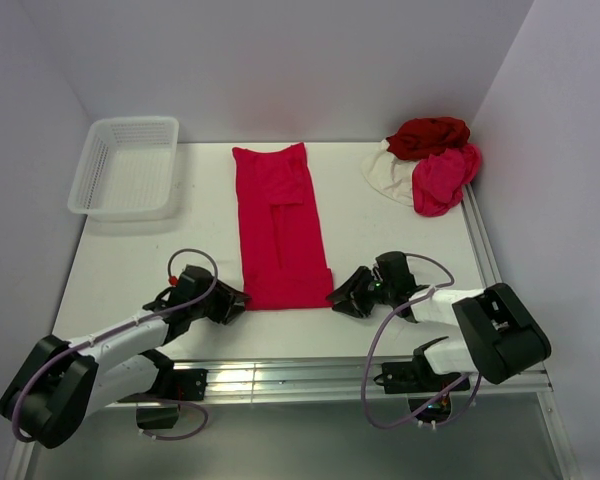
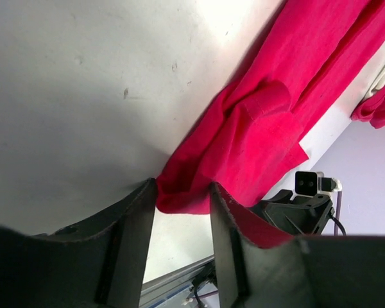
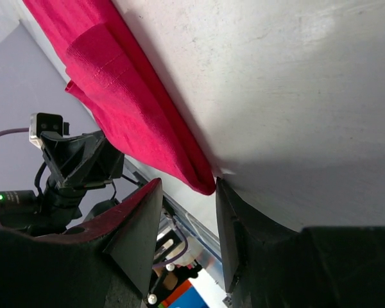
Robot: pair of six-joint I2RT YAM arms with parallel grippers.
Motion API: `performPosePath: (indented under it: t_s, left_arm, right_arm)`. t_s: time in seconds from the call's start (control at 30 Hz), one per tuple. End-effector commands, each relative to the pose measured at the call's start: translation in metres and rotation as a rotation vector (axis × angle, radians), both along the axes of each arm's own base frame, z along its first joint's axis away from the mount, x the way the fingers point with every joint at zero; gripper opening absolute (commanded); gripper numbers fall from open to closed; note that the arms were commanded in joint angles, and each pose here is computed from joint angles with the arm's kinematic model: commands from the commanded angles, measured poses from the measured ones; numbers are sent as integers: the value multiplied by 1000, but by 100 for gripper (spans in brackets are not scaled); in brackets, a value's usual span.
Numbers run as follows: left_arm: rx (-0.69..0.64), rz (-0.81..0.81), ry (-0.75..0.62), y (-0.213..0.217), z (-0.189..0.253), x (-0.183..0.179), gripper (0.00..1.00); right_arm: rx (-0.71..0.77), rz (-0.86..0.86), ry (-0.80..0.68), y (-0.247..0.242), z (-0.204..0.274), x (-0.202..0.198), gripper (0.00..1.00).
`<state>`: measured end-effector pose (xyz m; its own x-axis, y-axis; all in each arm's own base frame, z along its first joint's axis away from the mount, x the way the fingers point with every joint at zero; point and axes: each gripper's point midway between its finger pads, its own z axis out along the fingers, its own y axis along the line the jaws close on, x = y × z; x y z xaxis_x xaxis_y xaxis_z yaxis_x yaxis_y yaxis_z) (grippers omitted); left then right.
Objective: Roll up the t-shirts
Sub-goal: Roll the tshirt
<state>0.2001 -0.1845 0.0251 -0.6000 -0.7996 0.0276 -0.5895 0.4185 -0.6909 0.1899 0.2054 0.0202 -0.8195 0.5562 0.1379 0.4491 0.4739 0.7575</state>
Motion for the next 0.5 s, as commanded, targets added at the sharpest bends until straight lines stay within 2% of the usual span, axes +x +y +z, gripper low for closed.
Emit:
performPosePath:
  t_s: [0.0, 0.3, 0.4, 0.47]
  left_arm:
    - [57, 29, 25, 12, -13, 0, 44]
    - [64, 60, 66, 16, -27, 0, 36]
    - [72, 67, 81, 15, -31, 2, 23]
    - [77, 66, 90, 14, -34, 4, 19]
  right_arm:
    - [-96, -38, 62, -12, -23, -5, 47]
    - [-144, -52, 102, -13, -32, -1, 38]
    - [-171, -56, 116, -14, -34, 2, 34]
    - [-173, -52, 115, -13, -34, 4, 30]
